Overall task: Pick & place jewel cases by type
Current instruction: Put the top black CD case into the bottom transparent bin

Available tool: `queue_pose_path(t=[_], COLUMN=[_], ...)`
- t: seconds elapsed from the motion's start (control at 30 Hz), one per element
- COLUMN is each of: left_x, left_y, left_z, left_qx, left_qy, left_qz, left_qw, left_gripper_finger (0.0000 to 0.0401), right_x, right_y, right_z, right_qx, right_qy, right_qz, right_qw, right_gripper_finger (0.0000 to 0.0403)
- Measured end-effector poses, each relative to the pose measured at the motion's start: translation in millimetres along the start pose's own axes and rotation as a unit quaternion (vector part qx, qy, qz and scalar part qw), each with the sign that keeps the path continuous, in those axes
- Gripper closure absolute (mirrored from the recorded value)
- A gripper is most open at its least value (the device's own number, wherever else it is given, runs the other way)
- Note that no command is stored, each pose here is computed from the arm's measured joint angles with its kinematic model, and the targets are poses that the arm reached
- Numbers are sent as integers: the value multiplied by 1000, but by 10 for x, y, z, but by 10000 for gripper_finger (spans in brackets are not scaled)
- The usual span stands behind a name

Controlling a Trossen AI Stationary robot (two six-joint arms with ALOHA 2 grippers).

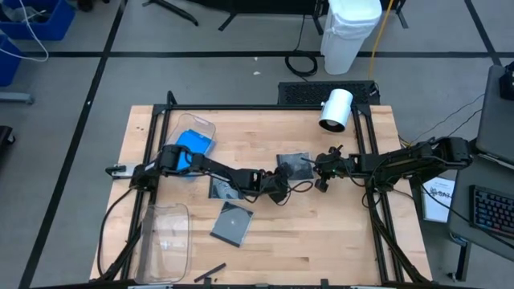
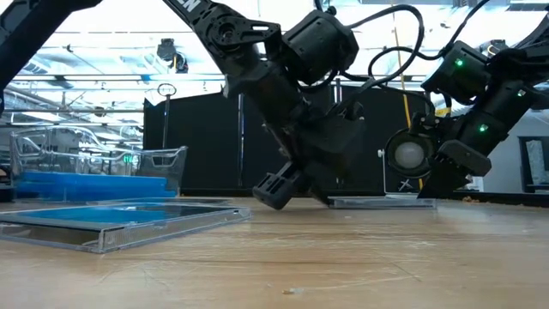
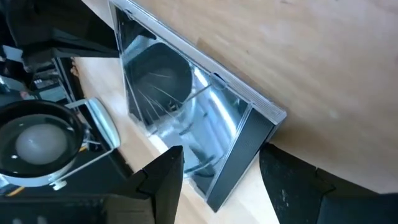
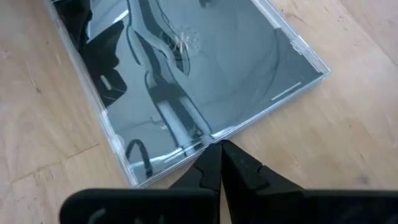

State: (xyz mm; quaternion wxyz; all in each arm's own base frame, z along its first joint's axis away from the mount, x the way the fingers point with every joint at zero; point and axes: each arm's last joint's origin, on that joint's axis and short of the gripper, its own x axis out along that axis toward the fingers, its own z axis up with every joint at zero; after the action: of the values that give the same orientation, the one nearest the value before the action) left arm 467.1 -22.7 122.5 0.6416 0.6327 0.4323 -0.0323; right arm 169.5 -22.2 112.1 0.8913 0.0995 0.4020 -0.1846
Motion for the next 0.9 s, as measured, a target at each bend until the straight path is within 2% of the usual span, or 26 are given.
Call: queue_pose_path(t=[0.3,0.57,0.8,0.9], left_x=[-116,-373,-363,-282], left_y=[48,442,632,674], left_z=[105,130,13,-105], left_qx=[17,-47,-66,-79], left_qy=[-15,-65,-55,-57], left_qz=[23,119,188,188], left_qw=[999,990,978,977], left_gripper_finger=[190,191,191,191], right_x=[0,0,-8,-30], right_y=[-2,0,65,114], right_z=[-3,3,124,211], right_qx=[3,6,13,11], right_qy=[1,-2,-49,-87], right_qz=[-2,-1,60,113], right_qw=[1000,1000,997,990], right_gripper_finger=[399,399,399,399])
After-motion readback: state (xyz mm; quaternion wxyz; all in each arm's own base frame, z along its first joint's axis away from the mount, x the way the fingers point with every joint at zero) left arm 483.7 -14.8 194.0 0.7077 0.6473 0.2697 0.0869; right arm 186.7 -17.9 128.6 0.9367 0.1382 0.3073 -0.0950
